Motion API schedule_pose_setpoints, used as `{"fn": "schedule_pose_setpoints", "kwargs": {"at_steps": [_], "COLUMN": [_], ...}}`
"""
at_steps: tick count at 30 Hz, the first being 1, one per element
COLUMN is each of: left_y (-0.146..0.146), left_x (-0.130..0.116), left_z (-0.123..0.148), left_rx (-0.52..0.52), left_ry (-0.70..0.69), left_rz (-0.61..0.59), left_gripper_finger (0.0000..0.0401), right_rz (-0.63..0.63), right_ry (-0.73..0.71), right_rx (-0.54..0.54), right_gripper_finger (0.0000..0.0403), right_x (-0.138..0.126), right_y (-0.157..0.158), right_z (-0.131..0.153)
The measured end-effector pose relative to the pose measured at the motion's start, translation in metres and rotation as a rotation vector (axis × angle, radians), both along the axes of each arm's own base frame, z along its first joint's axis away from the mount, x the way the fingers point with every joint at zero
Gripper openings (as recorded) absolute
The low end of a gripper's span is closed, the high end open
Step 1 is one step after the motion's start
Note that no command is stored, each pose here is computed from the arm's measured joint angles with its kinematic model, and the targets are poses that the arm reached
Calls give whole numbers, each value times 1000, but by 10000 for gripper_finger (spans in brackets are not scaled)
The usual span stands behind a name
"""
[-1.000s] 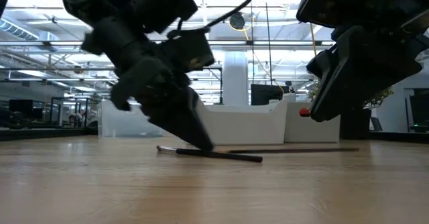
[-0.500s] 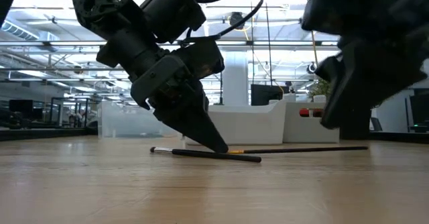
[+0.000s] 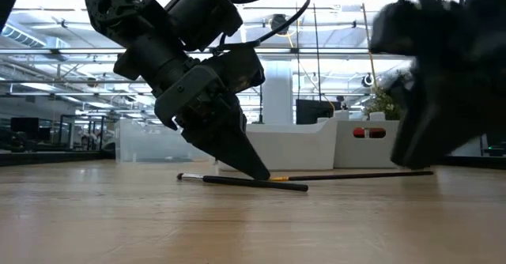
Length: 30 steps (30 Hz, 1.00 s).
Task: Pick & Place Paint Supplies
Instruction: Put the gold paint brush in the transparent bin
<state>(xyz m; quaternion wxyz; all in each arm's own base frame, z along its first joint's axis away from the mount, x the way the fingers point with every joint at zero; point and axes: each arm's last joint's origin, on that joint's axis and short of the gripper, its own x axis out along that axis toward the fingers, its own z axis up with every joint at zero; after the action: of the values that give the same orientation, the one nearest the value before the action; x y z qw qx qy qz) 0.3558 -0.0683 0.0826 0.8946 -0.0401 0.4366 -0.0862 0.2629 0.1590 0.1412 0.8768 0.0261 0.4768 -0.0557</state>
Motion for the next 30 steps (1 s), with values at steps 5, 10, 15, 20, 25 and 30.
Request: {"fn": "schedule_pose_setpoints", "kwargs": {"at_steps": [5, 10, 15, 20, 25, 30], "left_y": [0, 0, 0, 0, -1, -7], "left_x": [0, 0, 0, 1, 2, -3], "left_z": [0, 0, 0, 0, 11, 44], "left_rx": [0, -1, -1, -4, -12, -8], "left_ry": [0, -1, -6, -15, -65, -144], "left_rz": [0, 0, -1, -1, -32, -54], "left_gripper_finger": [8, 7, 4, 10, 4, 23], "right_rz": [-37, -51, -26, -5, 10, 58], "right_ry": [34, 50, 95, 115, 86, 35], "right_rx": [-4, -14, 22, 27, 22, 23], "right_gripper_finger": [123, 112, 56, 9, 4, 2], "right_x": [-12, -19, -21, -21, -20, -22], "right_y": [-7, -13, -13, -14, -14, -12], "right_z": [-16, -24, -27, -27, -24, -13]}}
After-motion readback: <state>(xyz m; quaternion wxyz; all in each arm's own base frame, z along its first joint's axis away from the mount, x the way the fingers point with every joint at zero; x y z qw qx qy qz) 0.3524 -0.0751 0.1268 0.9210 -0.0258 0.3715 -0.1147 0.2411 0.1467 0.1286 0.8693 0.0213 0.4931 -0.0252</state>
